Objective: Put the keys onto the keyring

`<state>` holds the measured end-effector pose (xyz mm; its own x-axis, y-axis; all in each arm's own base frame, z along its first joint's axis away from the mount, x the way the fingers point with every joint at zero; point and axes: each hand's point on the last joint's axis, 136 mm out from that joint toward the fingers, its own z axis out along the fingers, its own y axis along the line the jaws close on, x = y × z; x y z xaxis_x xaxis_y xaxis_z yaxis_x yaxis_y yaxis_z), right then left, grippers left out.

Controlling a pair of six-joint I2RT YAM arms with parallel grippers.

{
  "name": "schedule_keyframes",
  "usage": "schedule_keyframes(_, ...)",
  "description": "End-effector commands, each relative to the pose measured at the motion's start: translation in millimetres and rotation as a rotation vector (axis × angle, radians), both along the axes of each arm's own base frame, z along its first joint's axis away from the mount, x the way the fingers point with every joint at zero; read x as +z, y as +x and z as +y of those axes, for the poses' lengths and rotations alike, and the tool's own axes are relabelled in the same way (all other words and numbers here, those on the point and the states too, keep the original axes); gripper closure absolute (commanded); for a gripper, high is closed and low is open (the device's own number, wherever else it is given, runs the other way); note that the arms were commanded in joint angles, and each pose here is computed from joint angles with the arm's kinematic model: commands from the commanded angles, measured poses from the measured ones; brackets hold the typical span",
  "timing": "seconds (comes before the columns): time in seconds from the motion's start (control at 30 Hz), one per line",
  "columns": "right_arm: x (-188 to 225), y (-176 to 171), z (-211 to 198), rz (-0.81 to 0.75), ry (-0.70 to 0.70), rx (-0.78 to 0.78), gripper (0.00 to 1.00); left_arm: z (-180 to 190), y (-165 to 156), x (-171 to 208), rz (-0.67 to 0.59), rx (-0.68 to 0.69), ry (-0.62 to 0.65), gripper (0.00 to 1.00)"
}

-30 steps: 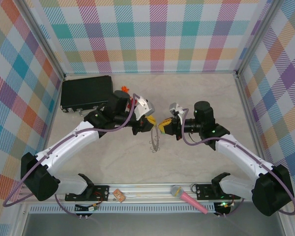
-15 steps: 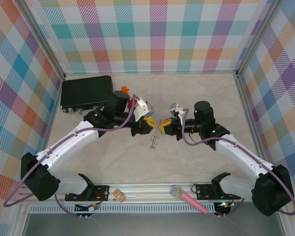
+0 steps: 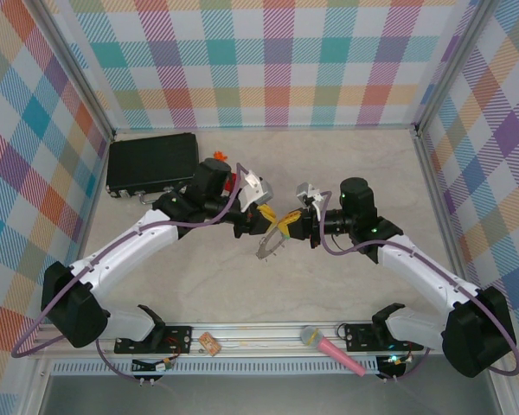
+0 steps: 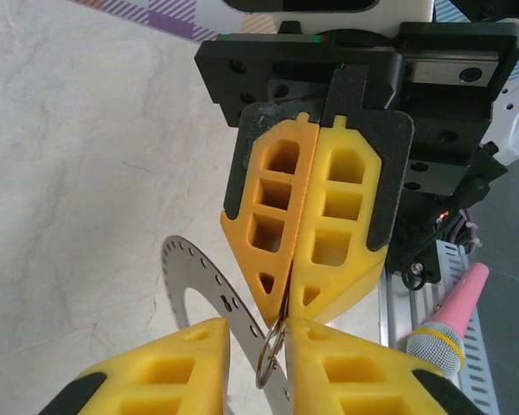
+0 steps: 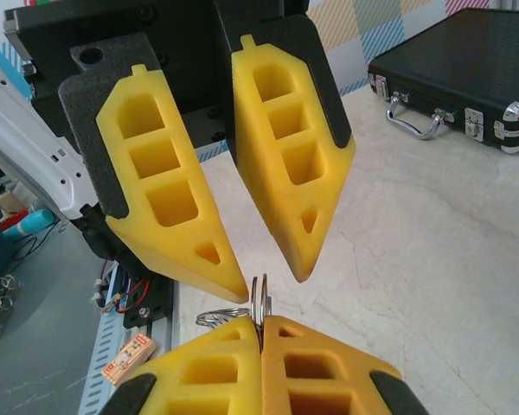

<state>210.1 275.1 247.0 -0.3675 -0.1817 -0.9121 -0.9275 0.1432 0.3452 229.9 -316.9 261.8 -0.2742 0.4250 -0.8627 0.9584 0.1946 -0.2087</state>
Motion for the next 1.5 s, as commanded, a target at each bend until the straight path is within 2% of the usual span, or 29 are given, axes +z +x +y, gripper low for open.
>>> schedule_keyframes(0.0,24.4,-3.6,4.3,-0.059,0.05,0.042,1.0,-0.2,-4.0,-2.9,0.023,-0.025,-0.009,0.77)
schedule_keyframes(0.3,27.3,-5.7,3.8,-0.063,0.058,0.048,1.0,-3.2,-4.1,-7.0,0.054,-0.039,-0.004,0.82)
schedule_keyframes(0.47,27.4,-6.0,3.9,-0.061,0.06,0.05,1.0,-4.8,-4.1,-3.9,0.054,-0.042,-0.016,1.0)
schedule_keyframes(0.67,26.2,-3.4,3.3,-0.062,0.053,0.031,1.0,-3.6,-3.7,0.0,0.039,-0.031,-0.029,1.0)
schedule_keyframes(0.7,25.3,-2.2,2.8,-0.06,0.05,0.021,0.88,-3.3,-2.0,0.2,0.03,-0.02,-0.033,1.0)
schedule_keyframes(0.73,26.3,-0.4,2.2,-0.063,0.048,0.006,0.81,-2.9,-0.3,1.6,0.019,-0.008,-0.038,1.0)
schedule_keyframes(0.87,26.6,10.7,-4.5,-0.081,0.033,-0.095,0.68,-1.6,5.9,16.9,-0.057,0.036,-0.101,1.0)
schedule_keyframes(0.97,28.0,20.8,-15.4,-0.101,0.044,-0.2,0.64,0.3,8.2,30.5,-0.102,0.07,-0.158,1.0)
schedule_keyframes(1.07,34.4,18.3,-22.5,-0.113,0.094,-0.22,0.58,2.7,9.4,44.0,-0.138,0.102,-0.217,1.0)
schedule_keyframes(1.27,40.6,15.1,-20.6,-0.082,0.115,-0.189,0.6,5.5,9.1,65.3,-0.2,0.143,-0.36,1.0)
schedule_keyframes(1.47,50.0,15.4,-17.8,-0.086,0.13,-0.169,0.69,1.7,9.0,65.6,-0.21,0.133,-0.406,1.0)
